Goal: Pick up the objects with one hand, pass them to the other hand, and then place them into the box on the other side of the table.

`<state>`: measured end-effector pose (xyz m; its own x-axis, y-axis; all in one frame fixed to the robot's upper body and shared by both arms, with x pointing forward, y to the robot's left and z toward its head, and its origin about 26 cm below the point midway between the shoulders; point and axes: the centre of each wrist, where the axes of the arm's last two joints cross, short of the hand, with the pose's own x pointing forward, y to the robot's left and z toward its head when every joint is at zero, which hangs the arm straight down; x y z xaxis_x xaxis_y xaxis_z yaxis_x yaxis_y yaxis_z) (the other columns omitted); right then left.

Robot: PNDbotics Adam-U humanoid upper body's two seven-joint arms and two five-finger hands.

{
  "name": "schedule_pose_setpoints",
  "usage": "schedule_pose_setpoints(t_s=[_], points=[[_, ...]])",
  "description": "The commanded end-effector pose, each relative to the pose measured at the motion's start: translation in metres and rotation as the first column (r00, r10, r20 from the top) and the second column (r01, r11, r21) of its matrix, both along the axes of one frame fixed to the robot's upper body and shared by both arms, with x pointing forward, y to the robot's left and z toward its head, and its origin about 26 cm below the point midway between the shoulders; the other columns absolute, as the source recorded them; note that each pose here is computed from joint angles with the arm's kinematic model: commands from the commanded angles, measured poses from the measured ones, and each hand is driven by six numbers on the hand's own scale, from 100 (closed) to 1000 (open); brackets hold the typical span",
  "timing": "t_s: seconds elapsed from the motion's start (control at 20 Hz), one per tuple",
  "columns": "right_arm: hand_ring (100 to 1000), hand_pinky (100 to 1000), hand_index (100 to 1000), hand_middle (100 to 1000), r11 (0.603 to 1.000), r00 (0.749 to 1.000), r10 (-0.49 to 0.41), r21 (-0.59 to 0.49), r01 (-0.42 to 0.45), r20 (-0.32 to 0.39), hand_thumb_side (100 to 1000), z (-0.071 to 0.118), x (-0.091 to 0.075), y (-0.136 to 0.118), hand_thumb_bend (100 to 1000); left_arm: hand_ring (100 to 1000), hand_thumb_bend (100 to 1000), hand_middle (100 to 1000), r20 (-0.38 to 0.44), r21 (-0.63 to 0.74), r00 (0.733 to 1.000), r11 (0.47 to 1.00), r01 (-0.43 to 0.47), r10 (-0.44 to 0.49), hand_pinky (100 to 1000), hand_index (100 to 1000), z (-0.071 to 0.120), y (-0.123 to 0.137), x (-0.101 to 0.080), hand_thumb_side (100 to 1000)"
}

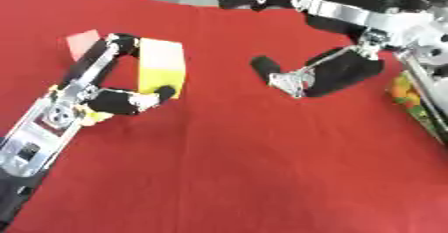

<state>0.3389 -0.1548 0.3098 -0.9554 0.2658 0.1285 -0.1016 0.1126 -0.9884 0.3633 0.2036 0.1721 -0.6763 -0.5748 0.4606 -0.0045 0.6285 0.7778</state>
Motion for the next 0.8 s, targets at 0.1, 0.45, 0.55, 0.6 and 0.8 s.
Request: schedule_pose_setpoints(t_s=[0.1,0.45,0.55,0.6,0.8], points=[[1000,926,951,956,1.0,0.999,-0.006,-0.015,0.006,0.038,229,0.004,0.005,0.01,100,531,100,461,0.05,0.006,0.999,1.0,0.007,-0.007,682,545,0.004,-0.004,-0.001,364],[1000,926,953,959,0.999,0.999,-0.025,-0.042,0.027,0.048,262,-0.003,0.016,0.028,100,532,100,462,0.066,0.008,0.997,0.999,0.031,-0.032,676,546,0.003,-0.013,-0.001,356],[1000,926,953,959,0.998,0.998,-0.032,-0.05,0.035,0.052,265,-0.005,0.02,0.032,100,532,100,462,0.066,0.01,0.997,0.999,0.036,-0.036,674,546,0.003,-0.014,-0.001,356],[1000,926,953,959,0.998,0.998,-0.034,-0.052,0.036,0.054,265,-0.006,0.022,0.033,100,532,100,462,0.065,0.01,0.997,0.999,0.036,-0.037,674,546,0.003,-0.014,-0.001,356],[1000,926,953,959,0.998,0.998,-0.035,-0.054,0.038,0.06,265,-0.008,0.024,0.034,100,532,100,462,0.066,0.011,0.997,0.999,0.037,-0.037,674,546,0.003,-0.015,-0.001,356]])
